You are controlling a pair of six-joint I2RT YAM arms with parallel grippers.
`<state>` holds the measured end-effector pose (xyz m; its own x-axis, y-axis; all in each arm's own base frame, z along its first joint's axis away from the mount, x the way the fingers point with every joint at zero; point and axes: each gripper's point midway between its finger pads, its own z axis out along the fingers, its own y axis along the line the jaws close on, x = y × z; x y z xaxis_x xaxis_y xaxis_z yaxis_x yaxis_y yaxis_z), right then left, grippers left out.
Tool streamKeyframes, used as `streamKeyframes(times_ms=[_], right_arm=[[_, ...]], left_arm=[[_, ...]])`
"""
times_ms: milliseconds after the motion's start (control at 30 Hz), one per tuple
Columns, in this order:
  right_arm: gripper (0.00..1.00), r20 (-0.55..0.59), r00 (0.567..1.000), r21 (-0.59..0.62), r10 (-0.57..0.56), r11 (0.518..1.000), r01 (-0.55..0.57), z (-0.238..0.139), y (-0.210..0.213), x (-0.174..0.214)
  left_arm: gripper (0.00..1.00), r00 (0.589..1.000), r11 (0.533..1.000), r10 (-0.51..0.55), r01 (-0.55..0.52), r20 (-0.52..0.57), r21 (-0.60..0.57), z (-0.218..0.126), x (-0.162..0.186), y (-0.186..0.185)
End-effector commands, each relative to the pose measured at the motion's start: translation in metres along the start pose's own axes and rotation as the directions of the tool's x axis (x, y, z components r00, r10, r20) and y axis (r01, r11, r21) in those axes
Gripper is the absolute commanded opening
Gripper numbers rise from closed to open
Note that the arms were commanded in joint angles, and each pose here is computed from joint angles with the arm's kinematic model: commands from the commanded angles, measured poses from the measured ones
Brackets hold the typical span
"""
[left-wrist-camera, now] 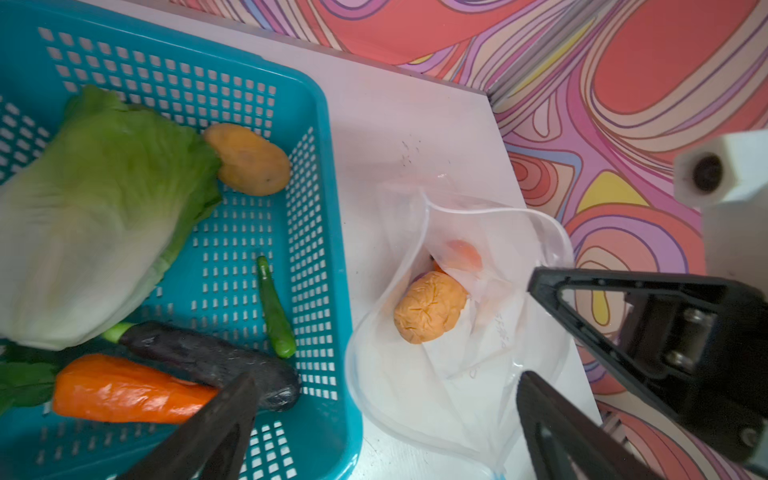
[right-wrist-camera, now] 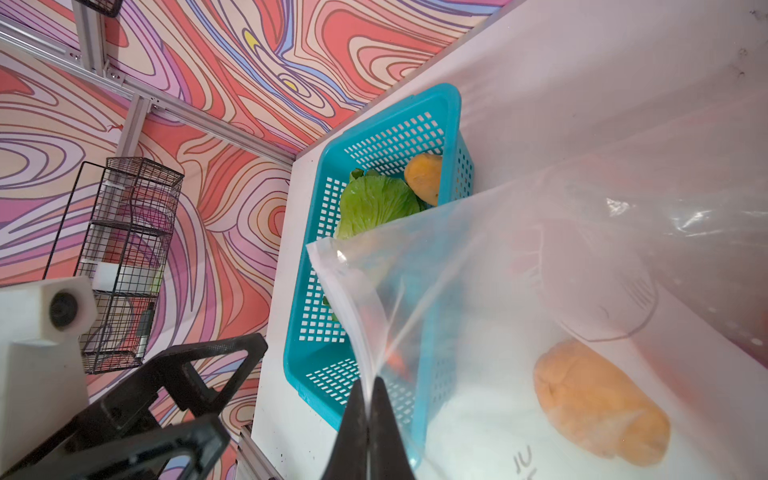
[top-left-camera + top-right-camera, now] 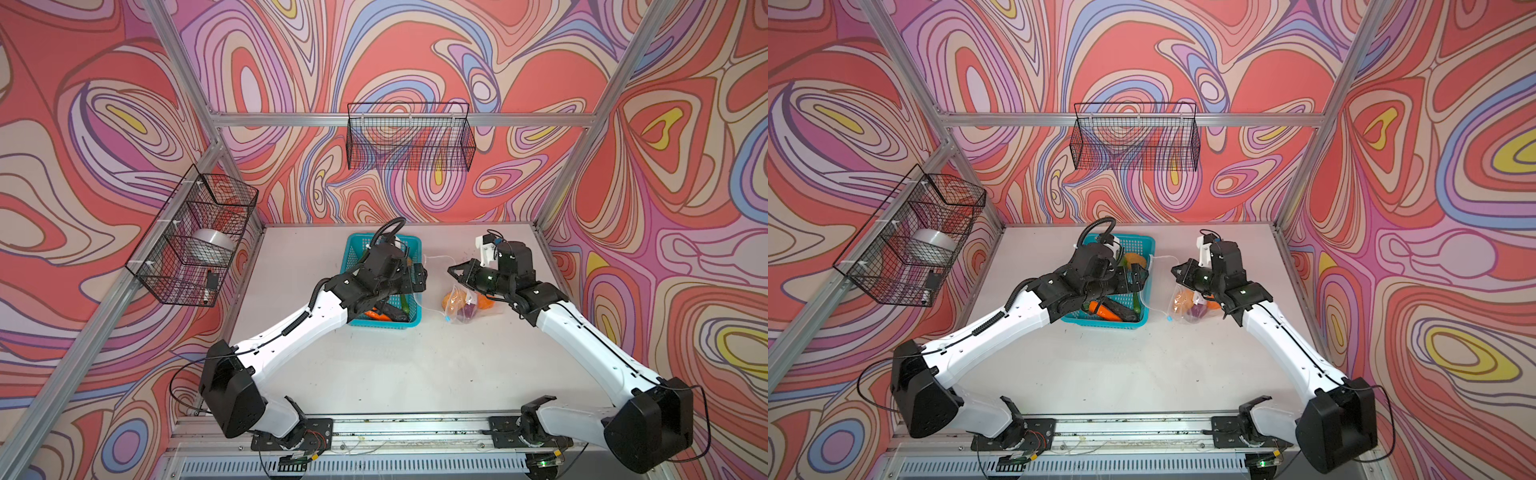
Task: Place the food in the zip-top bag and seal the zipper
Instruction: 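Move the left gripper back over the basket above the dark eggplant, then grasp the dark eggplant by its middle with the left gripper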
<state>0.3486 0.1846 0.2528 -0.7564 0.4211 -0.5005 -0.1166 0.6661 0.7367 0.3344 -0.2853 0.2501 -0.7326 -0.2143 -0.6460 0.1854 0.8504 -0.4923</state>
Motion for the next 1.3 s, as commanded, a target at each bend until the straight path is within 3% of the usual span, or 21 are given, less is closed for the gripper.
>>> streamKeyframes(times_ms=[0, 133, 300, 700, 1267], right_arm=[[0.00, 0.018, 1.000, -0.004, -0.025, 1.000, 0.025, -0.003, 0.002, -0.002], [0.00, 0.015, 1.000, -0.003, -0.024, 1.000, 0.024, -0.003, 0.000, -0.001], [0.00, 0.017, 1.000, -0.002, -0.024, 1.000, 0.024, -0.002, 0.001, -0.002], [0.00, 0.031, 0.998, 0.032, -0.060, 0.998, 0.059, -0.009, -0.003, -0.002], [0.00, 0.043, 0.995, 0.048, -0.089, 0.995, 0.087, -0.014, -0.003, -0.005]], left_arm=[[1.00, 0.999, 0.988, -0.033, 0.032, -0.003, -0.151, 0.004, 0.006, 0.052], [1.00, 0.998, 0.971, -0.060, 0.051, -0.033, -0.234, 0.010, 0.023, 0.085], [1.00, 0.992, 0.960, -0.107, 0.086, -0.062, -0.267, 0.031, 0.042, 0.100], [0.76, 0.963, 0.921, -0.254, 0.211, -0.093, -0.327, 0.091, 0.074, 0.118], [0.74, 0.950, 0.888, -0.282, 0.205, -0.135, -0.412, 0.128, 0.098, 0.139]])
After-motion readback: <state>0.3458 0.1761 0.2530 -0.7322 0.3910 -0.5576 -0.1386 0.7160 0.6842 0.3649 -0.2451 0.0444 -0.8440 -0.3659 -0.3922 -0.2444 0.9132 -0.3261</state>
